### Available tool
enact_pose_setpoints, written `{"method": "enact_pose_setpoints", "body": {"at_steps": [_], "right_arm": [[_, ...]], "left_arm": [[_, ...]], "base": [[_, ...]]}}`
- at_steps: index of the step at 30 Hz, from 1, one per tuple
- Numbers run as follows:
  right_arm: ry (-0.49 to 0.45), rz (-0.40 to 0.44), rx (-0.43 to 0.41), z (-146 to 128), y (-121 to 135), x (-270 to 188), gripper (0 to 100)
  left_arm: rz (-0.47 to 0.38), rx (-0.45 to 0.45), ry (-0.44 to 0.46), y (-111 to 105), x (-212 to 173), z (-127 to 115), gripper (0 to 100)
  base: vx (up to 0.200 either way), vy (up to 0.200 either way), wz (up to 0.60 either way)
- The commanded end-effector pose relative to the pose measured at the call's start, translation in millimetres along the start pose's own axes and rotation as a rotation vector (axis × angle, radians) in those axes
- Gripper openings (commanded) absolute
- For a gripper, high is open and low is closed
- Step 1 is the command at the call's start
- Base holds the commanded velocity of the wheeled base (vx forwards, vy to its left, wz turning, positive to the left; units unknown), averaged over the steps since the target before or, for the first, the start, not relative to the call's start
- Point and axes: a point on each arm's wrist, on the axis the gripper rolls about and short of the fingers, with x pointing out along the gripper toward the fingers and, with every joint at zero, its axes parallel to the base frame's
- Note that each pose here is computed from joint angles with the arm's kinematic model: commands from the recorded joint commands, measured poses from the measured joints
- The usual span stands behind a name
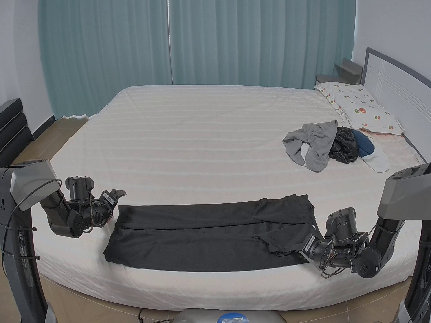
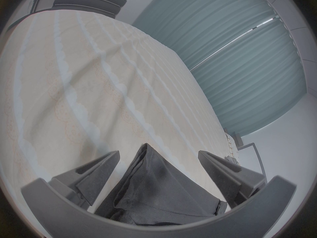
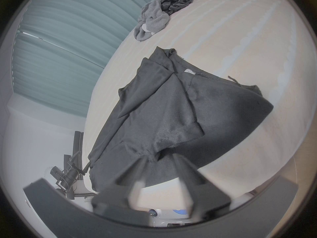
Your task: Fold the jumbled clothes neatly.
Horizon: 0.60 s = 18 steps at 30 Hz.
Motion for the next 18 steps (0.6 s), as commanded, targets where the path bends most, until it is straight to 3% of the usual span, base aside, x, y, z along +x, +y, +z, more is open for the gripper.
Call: {"method": "enact_pose_setpoints", "body": {"at_steps": [1,5,11,15,18], "right_arm": [[-0.011,0.015,0.000,2.4,2.8,-4.4,100],[-0.074,0.063,0.015,18.6,11.1,-17.6,100],[-0.162,0.104,0.044,50.8,8.0,-31.9,100],[-0.158,0.105,0.071,60.9,-1.7,-29.3,100],[-0.159,0.108,0.093,70.0,-9.1,-26.9,100]], "left_arm": [[0.002,-0.001,-0.003,0.8,-0.2,0.7,100],[0.002,0.006,-0.007,0.3,-5.7,5.7,100],[-0.041,0.095,0.001,-11.4,-29.0,12.1,100],[-0.033,0.136,0.054,-15.6,-36.7,10.3,100],[-0.025,0.226,0.134,-16.7,-36.5,3.5,100]], "base": [[0.000,0.000,0.00],[0.000,0.000,0.00],[0.000,0.000,0.00],[0.000,0.000,0.00],[0.000,0.000,0.00]]}}
